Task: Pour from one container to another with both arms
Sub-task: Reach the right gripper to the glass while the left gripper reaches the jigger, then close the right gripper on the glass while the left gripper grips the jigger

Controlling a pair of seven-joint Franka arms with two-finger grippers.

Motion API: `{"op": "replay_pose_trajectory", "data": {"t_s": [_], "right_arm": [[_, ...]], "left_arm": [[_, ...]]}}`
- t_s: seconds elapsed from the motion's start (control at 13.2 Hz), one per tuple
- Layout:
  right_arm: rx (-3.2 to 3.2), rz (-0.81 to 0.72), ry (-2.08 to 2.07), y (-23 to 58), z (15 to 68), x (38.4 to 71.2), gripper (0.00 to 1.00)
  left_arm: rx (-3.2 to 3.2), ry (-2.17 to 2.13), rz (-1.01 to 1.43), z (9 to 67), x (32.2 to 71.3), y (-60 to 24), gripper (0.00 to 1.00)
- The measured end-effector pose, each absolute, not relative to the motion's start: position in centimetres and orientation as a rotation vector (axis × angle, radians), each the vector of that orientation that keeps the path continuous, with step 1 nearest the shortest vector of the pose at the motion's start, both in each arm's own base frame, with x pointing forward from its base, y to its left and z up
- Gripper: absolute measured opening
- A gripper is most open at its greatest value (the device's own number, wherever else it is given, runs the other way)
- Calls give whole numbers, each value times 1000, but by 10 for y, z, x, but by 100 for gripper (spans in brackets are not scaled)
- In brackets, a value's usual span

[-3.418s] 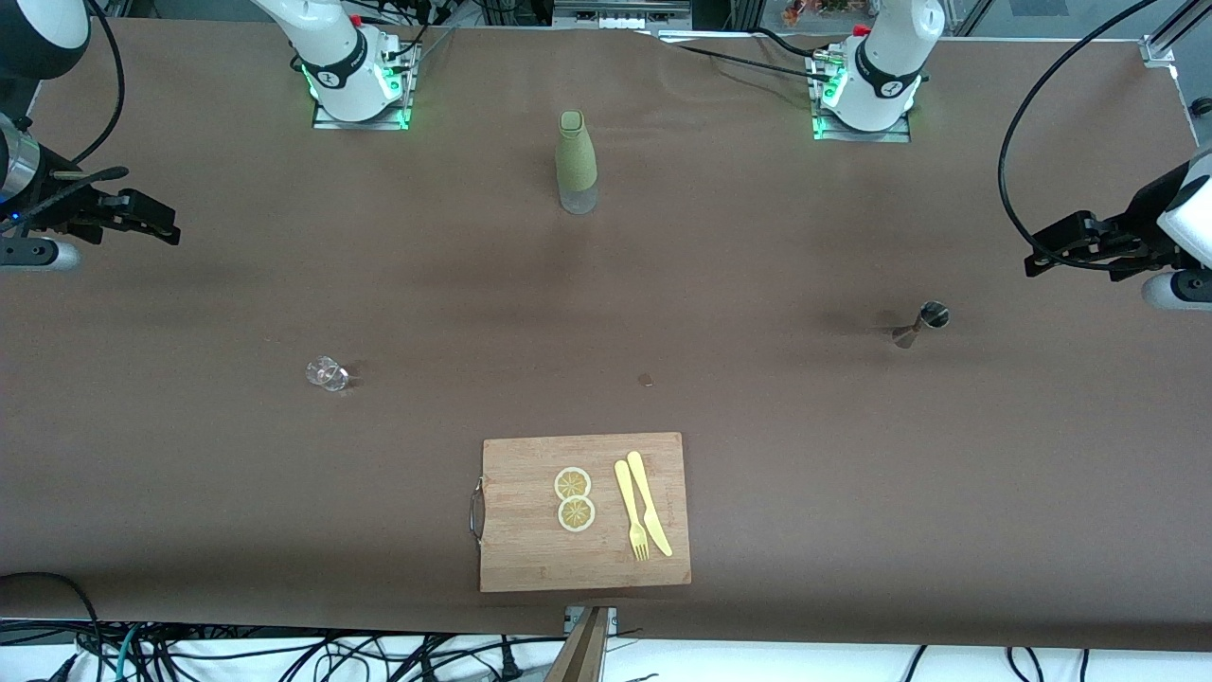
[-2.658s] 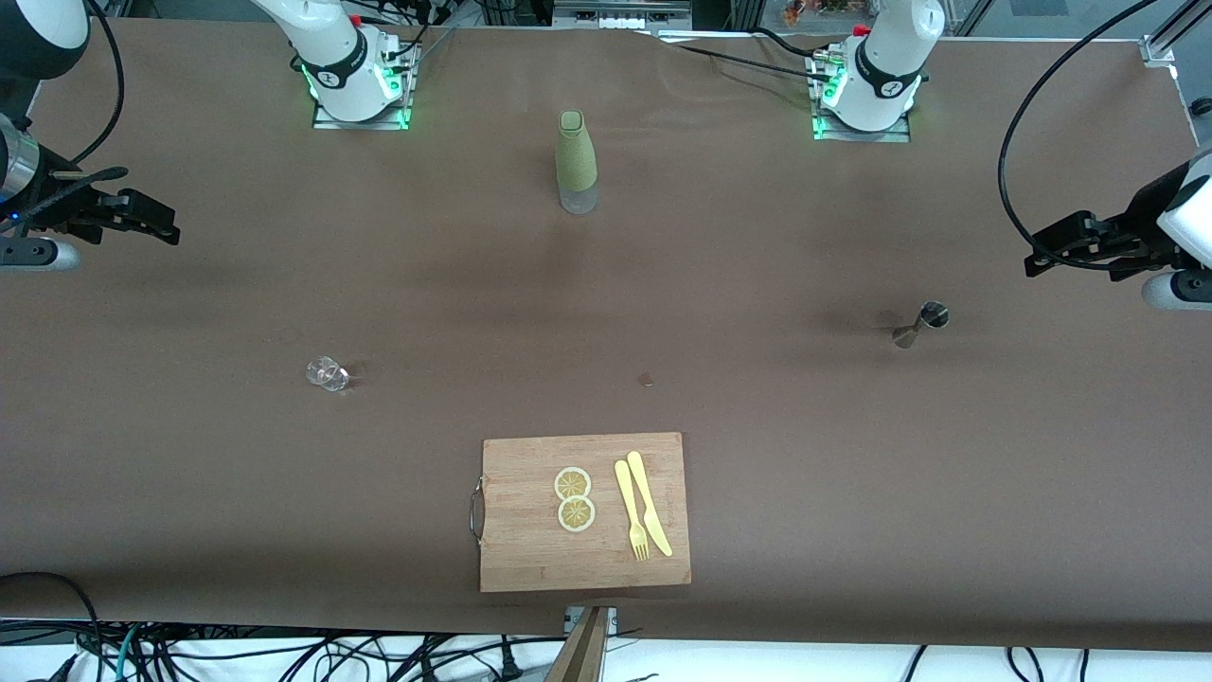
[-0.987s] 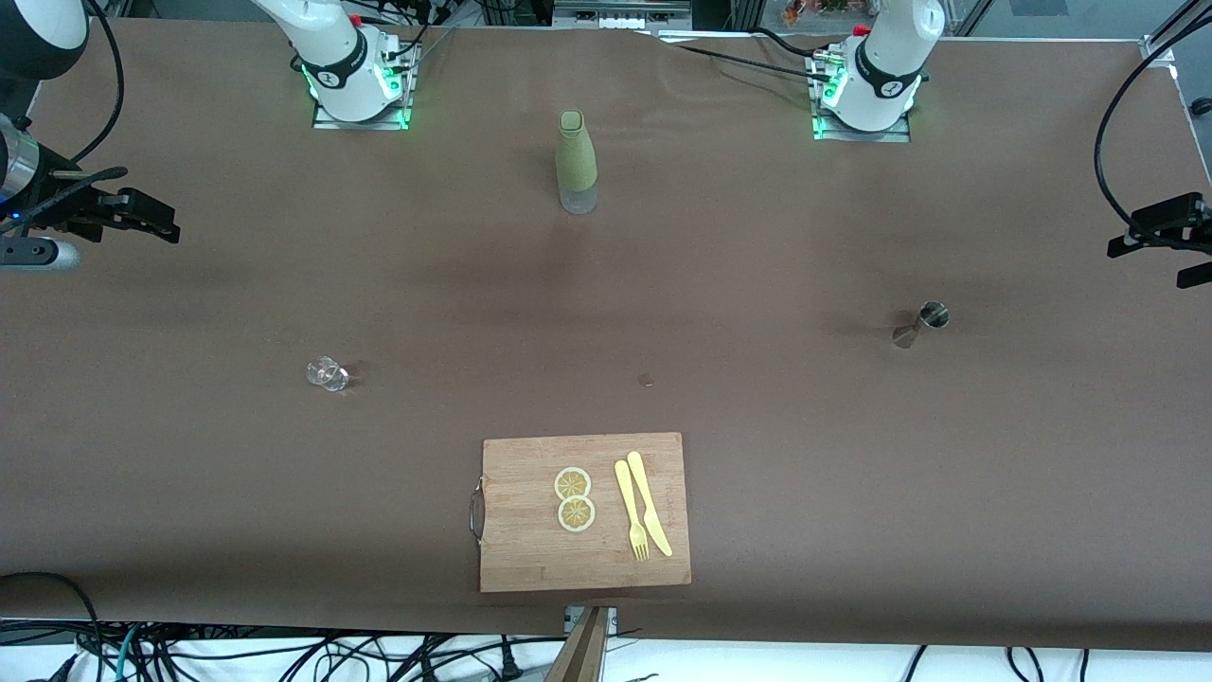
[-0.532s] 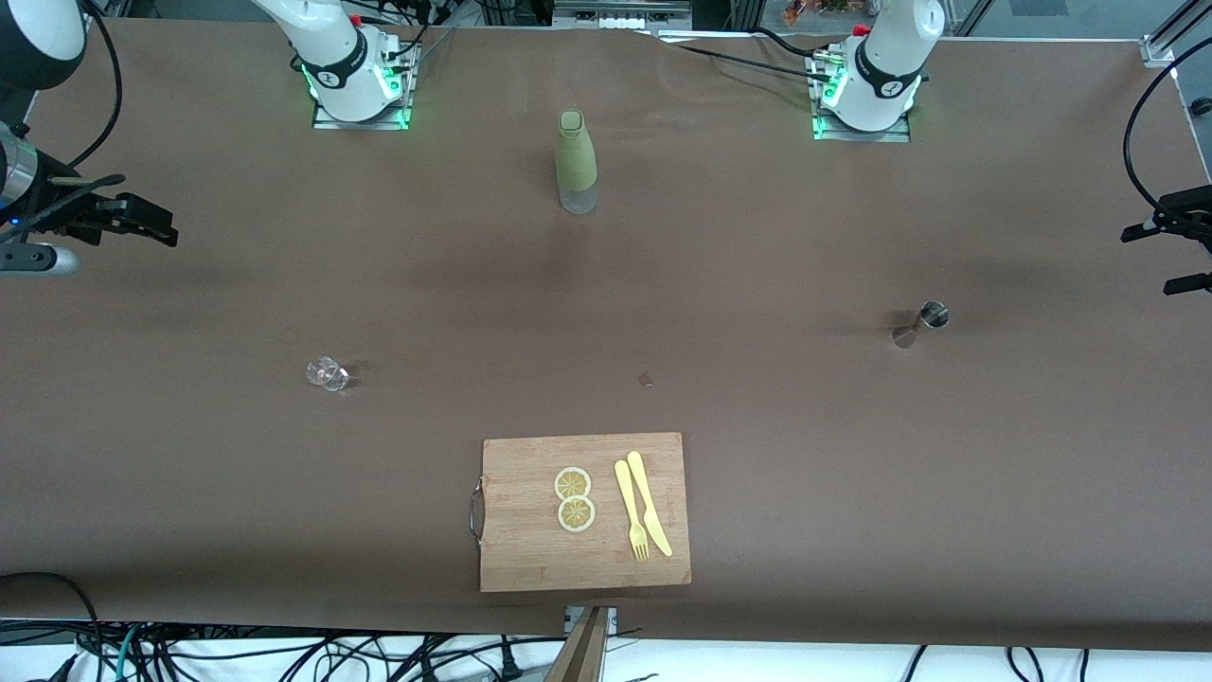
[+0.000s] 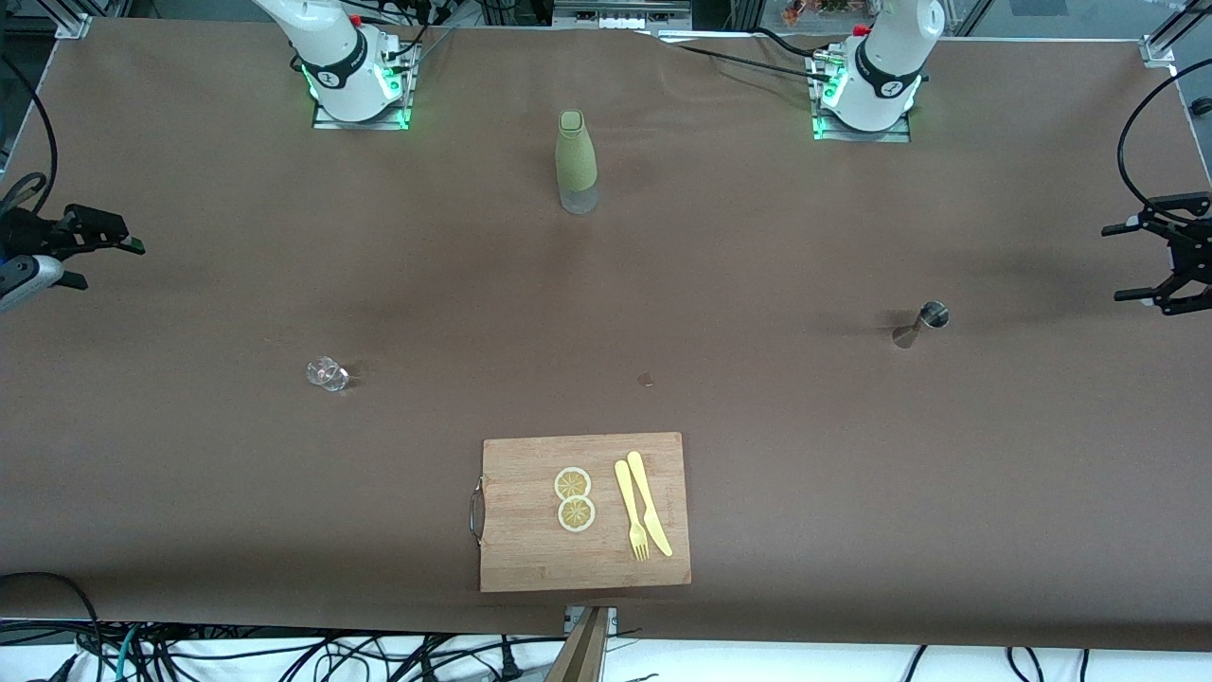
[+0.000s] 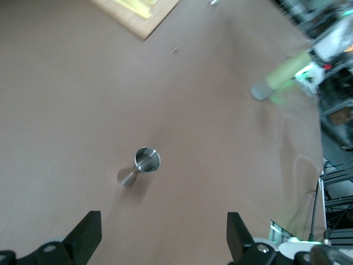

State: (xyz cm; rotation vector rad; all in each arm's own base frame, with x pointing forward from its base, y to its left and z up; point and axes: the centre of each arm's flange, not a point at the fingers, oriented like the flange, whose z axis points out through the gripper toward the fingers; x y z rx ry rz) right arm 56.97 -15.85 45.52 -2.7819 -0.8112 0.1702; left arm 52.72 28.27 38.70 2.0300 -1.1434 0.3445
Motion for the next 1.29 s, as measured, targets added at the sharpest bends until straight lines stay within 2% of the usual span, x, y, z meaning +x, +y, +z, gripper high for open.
{"op": "replay_pose_trajectory", "data": {"t_s": [0.23,0.38,0.68,0.99,1.29], "right_arm": [[-2614,90,-913,-175,415,576,100],[-2483,-3,-1016,-181,388,581,100],[-2191,-287,-1260,-186,316,607,100],[-1941,-603,-1472,-183,224,640,100],[-1729,-804,-1597,-170,173,641,100]], "left_arm": [[1828,-1187,517,300,521,300,100],[1746,-1208,603,262,521,299,100],[1553,-1240,786,202,514,289,100],[1450,-1305,898,168,508,285,100],[1409,-1300,983,132,504,279,100]]}}
